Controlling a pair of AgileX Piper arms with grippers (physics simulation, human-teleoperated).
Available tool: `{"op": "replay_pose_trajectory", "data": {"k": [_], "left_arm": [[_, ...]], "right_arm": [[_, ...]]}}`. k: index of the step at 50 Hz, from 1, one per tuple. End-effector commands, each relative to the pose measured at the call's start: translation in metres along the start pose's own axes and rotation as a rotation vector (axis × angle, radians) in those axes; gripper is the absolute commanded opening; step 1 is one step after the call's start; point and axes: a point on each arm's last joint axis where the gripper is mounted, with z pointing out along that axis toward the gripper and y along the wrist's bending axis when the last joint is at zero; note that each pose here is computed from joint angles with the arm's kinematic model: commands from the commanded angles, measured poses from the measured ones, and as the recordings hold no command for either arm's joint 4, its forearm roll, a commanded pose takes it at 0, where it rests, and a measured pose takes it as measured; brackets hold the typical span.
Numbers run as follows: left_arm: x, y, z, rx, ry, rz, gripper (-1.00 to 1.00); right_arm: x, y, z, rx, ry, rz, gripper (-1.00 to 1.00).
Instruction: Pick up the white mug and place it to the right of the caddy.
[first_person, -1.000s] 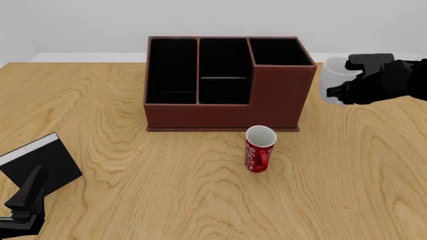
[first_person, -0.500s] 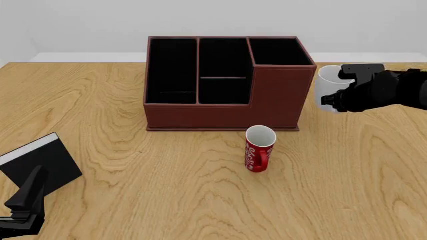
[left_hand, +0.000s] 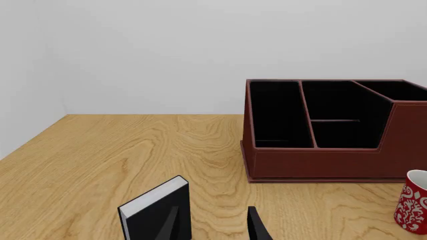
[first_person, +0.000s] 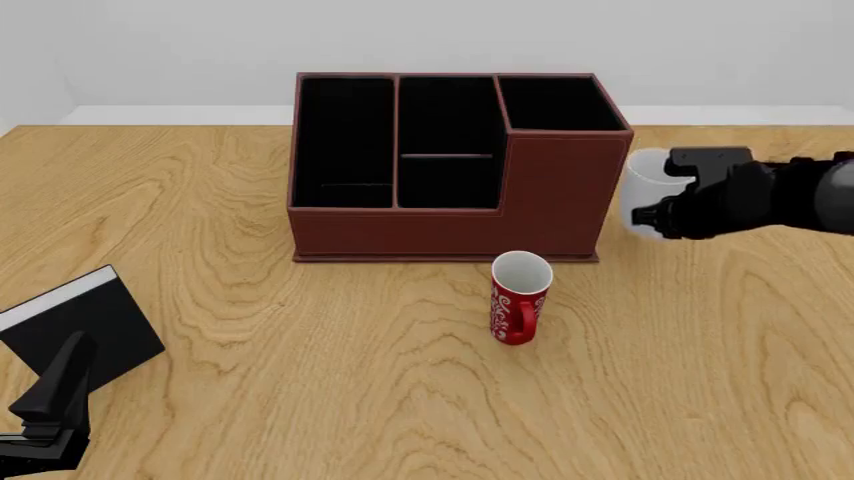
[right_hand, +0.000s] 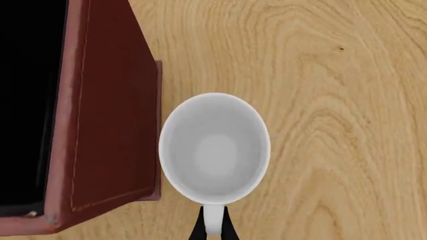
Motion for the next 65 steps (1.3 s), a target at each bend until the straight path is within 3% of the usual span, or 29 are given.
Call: {"op": "replay_pose_trajectory", "data": {"k": [1, 51, 52, 65], "left_arm": [[0.0, 0.0, 0.0, 0.0, 0.0, 0.0, 1.0], [0.0, 0.0, 0.0, 0.0, 0.0, 0.0, 1.0], [0.0, 0.0, 0.0, 0.0, 0.0, 0.0, 1.0], [0.0, 0.0, 0.0, 0.0, 0.0, 0.0, 1.0]], "right_arm": [[0.007, 0.001, 0.011, -0.001, 0.009, 0.018, -1.0], [0.042, -0.006, 0.05, 0.009, 0.091, 0.031, -1.0], [0.042, -0.006, 0.05, 0.009, 0.094, 0.034, 1.0], [0.045, -0.005, 0.052, 0.008, 0.099, 0.027, 1.0]]}}
